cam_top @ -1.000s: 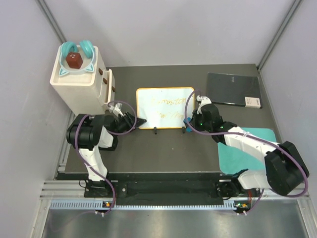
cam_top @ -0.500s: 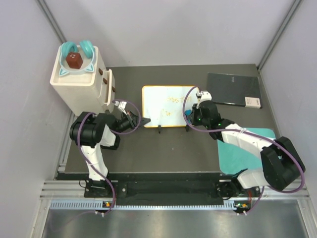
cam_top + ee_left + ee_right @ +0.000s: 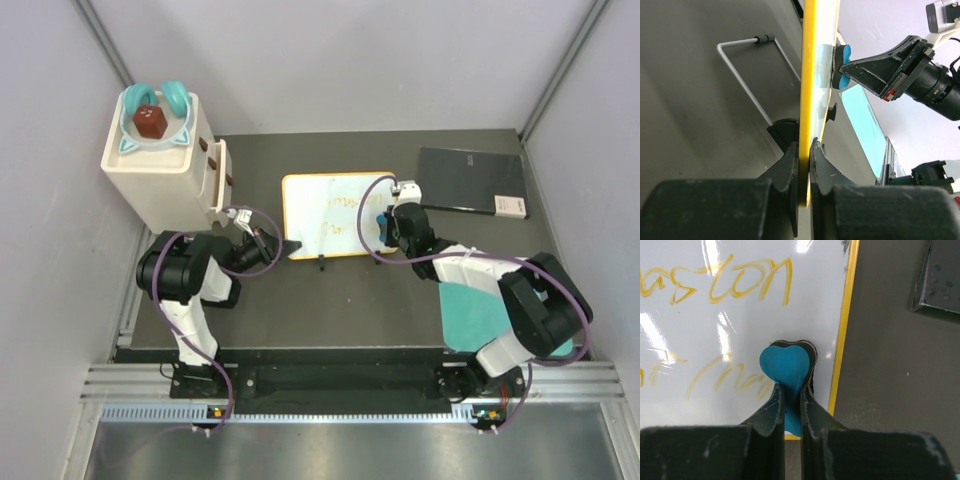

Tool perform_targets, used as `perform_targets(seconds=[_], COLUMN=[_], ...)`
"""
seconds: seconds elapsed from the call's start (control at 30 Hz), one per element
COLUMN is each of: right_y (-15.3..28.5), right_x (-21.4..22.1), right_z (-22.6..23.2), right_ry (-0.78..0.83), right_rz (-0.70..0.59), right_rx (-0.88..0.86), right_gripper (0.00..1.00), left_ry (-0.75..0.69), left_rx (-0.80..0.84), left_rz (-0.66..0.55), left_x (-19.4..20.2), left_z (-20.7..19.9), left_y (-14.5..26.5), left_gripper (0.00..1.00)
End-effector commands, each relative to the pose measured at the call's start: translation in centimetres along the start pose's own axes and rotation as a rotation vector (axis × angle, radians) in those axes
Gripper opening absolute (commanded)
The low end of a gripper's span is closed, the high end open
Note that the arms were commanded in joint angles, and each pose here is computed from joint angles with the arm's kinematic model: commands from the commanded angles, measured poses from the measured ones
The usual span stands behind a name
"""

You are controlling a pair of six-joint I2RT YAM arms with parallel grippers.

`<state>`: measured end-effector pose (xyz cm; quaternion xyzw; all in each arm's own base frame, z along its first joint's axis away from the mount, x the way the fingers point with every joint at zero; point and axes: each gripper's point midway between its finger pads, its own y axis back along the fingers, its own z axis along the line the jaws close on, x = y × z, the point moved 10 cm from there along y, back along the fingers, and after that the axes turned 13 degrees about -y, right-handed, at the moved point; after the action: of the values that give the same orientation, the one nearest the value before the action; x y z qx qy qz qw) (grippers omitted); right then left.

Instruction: Erase the whiteboard

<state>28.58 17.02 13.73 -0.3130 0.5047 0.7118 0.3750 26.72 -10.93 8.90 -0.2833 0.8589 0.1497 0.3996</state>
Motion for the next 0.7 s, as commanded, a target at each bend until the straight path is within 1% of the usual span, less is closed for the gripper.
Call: perform_targets(seconds=[0.0, 0.07, 0.13, 0.23, 0.4, 0.53, 0.57, 0.67], right_y=[-1.6, -1.7, -1.8, -2.1, -2.6, -2.9, -3.1, -3.7], right_x=[-0.4, -0.1, -0.3, -0.5, -0.3, 0.0, 1.0, 2.1], right_z=[0.7, 1.0, 1.3, 2.0, 3.6, 5.8, 6.3, 8.0], right_ry=[0.028, 0.028, 0.017, 0.016, 0.024, 0.038, 0.06, 0.087], right_rz=[-0.038, -0.027, -0.049, -0.046, -0.036, -0.031, -0.003, 0.014], right_rx=[-0.009, -0.05, -0.083, -0.142, -0.209, -0.243, -0.226, -0.231], right_gripper=[0.0, 0.0, 0.0, 0.0, 0.0, 0.0, 0.0, 0.0], left_ry=[0.051, 0.061, 0.067, 0.073, 0.071, 0.076, 0.079, 0.09], left_rx=[-0.252, -0.253, -0.254, -0.26, -0.293, -0.295, -0.294, -0.292], left_rz=[0.008, 0.02, 0.032, 0.051, 0.109, 0.12, 0.121, 0.124], left_x=[1.4, 1.5, 1.5, 1.6, 2.2, 2.2, 2.2, 2.3], left_z=[2.7, 2.8, 2.9, 3.0, 3.0, 3.0, 3.0, 3.1], left_y=[0.9, 0.9, 0.7, 0.5, 0.0, -0.2, -0.2, -0.3], left_gripper=[0.0, 0.0, 0.0, 0.0, 0.0, 0.0, 0.0, 0.0])
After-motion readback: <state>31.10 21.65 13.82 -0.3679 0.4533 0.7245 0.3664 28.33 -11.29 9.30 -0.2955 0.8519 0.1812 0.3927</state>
